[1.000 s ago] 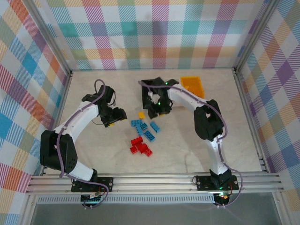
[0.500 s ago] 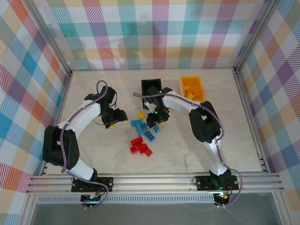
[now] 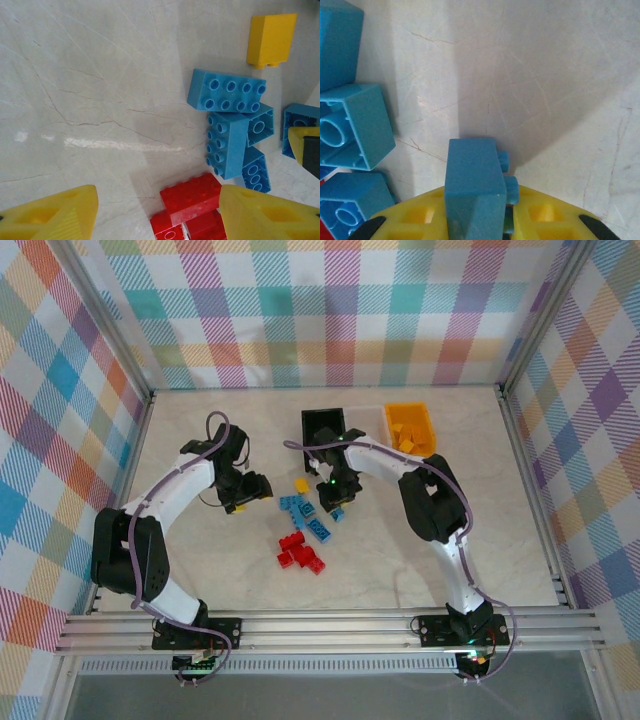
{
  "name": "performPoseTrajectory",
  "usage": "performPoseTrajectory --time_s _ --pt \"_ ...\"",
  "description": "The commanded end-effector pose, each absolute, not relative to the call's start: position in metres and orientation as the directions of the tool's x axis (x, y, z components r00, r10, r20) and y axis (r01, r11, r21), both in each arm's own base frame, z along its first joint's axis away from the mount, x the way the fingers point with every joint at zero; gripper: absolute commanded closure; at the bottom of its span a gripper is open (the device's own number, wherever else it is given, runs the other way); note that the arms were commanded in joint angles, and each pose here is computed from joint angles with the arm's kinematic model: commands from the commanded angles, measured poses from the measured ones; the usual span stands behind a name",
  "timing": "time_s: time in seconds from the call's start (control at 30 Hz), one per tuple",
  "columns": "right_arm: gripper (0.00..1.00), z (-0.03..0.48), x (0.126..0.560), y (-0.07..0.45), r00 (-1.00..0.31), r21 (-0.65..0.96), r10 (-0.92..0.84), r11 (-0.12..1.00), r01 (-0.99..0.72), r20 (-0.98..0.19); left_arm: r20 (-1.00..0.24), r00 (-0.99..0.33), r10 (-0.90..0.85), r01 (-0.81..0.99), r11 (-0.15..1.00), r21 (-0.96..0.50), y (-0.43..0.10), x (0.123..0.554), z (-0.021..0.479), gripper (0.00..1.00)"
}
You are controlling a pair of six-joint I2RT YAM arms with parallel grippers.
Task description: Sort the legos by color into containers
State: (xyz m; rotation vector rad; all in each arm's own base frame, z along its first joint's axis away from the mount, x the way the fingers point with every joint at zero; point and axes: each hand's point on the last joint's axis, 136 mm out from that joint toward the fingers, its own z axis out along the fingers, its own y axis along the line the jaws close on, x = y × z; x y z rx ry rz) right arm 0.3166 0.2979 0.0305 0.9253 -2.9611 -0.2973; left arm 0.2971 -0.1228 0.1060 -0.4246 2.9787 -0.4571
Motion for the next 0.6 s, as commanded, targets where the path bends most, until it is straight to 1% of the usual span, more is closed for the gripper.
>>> performPoseTrajectory --time_s 0.0,0.17,0.27,0.33,0.43,0.57 --pt "0.77 0.090 0.339 0.305 -0.839 0.212 -0.516 0.813 -0.543 -0.172 -0.049 -0.963 -0.264 -0.237 0.921 -0.308 -0.125 0.294 0.109 0.34" --pt "0.78 0.142 0.393 0.309 -0.875 0.283 -0.371 0.843 -0.457 -0.310 -0.054 -0.971 -0.232 -0.207 0.936 -0.285 -0.125 0.294 0.111 0.34" --pt "0.78 0.159 0.432 0.308 -0.891 0.310 -0.272 0.867 -0.390 -0.363 -0.051 -0.971 -0.233 -0.210 0.935 -0.287 -0.126 0.293 0.111 0.34" --pt "0.78 0.166 0.456 0.307 -0.885 0.289 -0.236 0.884 -0.366 -0.400 -0.047 -0.970 -0.236 -0.213 0.933 -0.291 -0.127 0.293 0.111 0.34" --pt "0.78 0.158 0.485 0.308 -0.881 0.269 -0.202 0.902 -0.338 -0.428 -0.047 -0.971 -0.234 -0.210 0.933 -0.292 -0.128 0.292 0.112 0.34" --pt "0.77 0.143 0.505 0.311 -0.883 0.285 -0.163 0.907 -0.309 -0.440 -0.045 -0.973 -0.224 -0.203 0.937 -0.284 -0.127 0.293 0.111 0.34"
